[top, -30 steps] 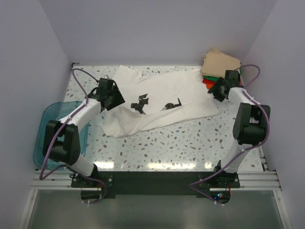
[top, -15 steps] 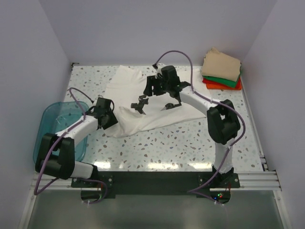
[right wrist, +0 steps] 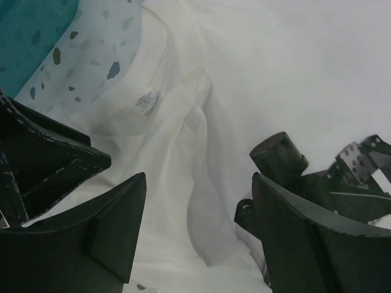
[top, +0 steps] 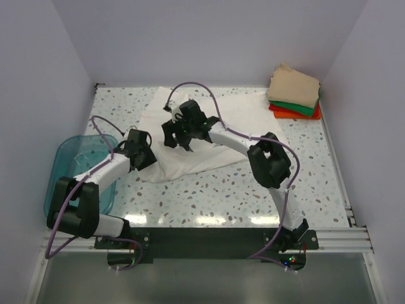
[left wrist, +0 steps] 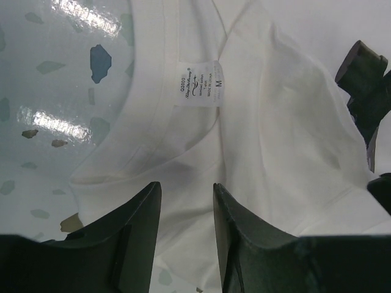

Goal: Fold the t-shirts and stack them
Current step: Fold the tshirt

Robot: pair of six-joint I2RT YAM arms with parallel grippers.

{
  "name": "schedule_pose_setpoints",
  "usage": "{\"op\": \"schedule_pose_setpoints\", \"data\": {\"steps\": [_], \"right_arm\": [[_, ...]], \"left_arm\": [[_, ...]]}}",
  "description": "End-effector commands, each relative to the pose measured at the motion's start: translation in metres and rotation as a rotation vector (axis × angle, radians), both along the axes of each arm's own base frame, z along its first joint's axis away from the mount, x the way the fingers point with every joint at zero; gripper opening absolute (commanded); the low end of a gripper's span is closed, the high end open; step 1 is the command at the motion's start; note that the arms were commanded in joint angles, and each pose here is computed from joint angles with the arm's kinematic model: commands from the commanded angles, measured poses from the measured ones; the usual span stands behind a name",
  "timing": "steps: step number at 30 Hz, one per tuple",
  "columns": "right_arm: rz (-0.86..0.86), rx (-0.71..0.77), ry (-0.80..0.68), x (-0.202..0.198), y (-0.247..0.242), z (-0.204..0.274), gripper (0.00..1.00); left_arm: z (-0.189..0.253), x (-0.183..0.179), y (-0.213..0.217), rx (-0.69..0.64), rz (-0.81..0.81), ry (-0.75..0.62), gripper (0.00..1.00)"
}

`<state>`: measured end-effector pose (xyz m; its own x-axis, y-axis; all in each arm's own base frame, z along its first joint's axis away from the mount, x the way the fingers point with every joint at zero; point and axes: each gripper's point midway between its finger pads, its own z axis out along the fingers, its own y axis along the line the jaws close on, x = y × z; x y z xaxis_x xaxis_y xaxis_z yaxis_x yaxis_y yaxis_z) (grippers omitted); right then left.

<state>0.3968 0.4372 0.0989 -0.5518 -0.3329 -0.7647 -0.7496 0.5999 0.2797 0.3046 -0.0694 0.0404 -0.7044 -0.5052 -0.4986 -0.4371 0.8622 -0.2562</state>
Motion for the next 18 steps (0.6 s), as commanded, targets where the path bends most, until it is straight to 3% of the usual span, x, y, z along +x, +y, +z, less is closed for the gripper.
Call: {"op": "schedule_pose_setpoints", "data": {"steps": [1, 6, 12, 15, 18], "right_arm": [[0.039, -0.041, -0.056, 0.003, 0.011, 0.002, 0.73], [0.068, -0.070, -0.052, 0.002, 0.023, -0.010, 0.71], [0.075, -0.099, -0.032, 0.000, 0.026, -0.027, 0.59], [0.075, -0.093, -0.030, 0.001, 0.028, -0.026, 0.47], [0.071, -0.087, -0.033, 0.001, 0.028, -0.023, 0.27]], "left_arm": [[0.006, 0.006, 0.003, -0.007, 0.023, -0.045, 0.44], [0.002, 0.002, 0.003, -0.010, 0.022, -0.037, 0.43], [-0.002, 0.001, 0.002, -0.013, 0.011, -0.032, 0.42], [-0.005, 0.001, 0.001, -0.012, 0.004, -0.025, 0.42], [-0.006, 0.001, 0.001, -0.013, 0.002, -0.026, 0.41]]}}
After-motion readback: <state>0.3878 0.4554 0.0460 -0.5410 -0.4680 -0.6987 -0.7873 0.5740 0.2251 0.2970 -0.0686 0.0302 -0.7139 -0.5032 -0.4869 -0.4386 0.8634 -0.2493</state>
